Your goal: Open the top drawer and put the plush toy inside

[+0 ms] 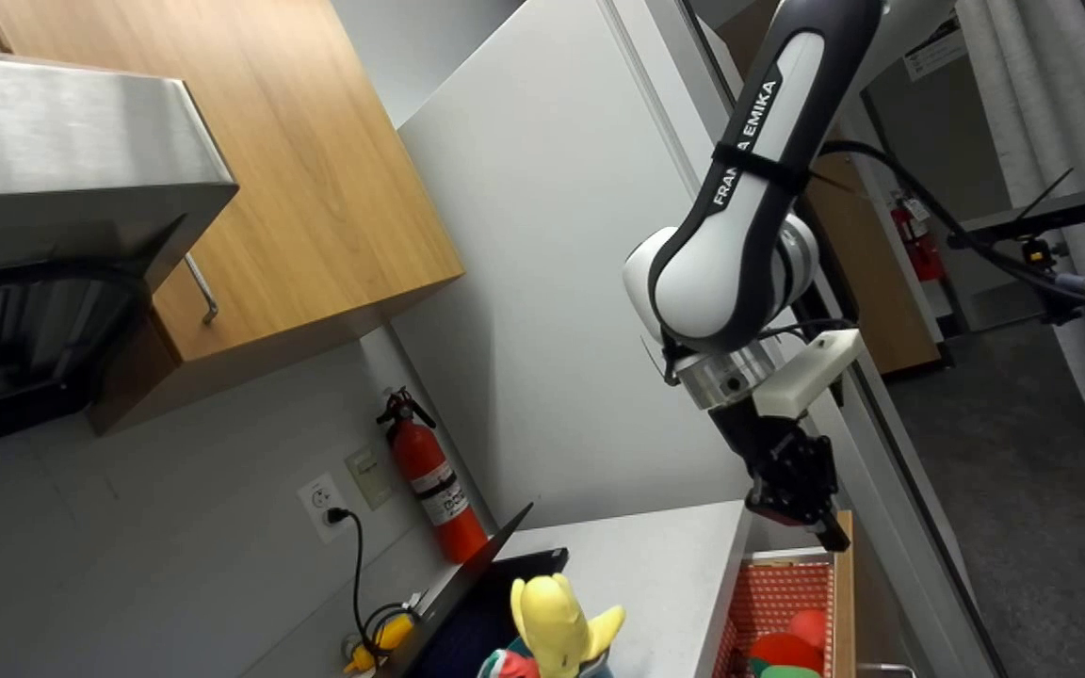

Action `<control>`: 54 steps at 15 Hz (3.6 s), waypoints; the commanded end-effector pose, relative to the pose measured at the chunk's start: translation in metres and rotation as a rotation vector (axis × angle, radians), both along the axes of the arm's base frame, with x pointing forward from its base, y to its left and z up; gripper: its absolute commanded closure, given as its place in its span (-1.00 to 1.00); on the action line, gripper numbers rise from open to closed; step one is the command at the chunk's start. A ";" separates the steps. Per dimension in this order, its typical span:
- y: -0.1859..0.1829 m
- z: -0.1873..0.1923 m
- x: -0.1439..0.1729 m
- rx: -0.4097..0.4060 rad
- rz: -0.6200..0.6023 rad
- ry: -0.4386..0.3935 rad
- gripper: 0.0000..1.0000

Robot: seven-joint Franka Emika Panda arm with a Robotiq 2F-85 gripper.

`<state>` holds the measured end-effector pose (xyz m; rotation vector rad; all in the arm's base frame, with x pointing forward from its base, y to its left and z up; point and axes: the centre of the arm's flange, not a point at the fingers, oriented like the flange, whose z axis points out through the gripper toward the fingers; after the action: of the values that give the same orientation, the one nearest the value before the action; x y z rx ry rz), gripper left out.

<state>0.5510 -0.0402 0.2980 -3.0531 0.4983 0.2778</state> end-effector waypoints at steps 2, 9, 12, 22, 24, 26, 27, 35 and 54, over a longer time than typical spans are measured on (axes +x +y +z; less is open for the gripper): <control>0.017 0.013 0.004 -0.021 0.020 -0.049 1.00; 0.020 -0.007 0.035 -0.034 0.047 -0.102 1.00; 0.017 -0.021 0.048 -0.035 0.039 -0.117 1.00; 0.011 -0.079 0.056 -0.038 0.025 -0.076 1.00; 0.010 -0.088 0.052 -0.035 0.021 -0.068 1.00; 0.010 -0.095 0.050 -0.034 0.019 -0.065 1.00; 0.010 -0.098 0.049 -0.032 0.016 -0.064 1.00; 0.009 -0.104 0.029 -0.009 -0.013 -0.111 1.00; 0.005 -0.105 -0.140 -0.024 0.009 -0.131 1.00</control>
<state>0.4547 -0.0341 0.1901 -3.0683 0.5040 0.0691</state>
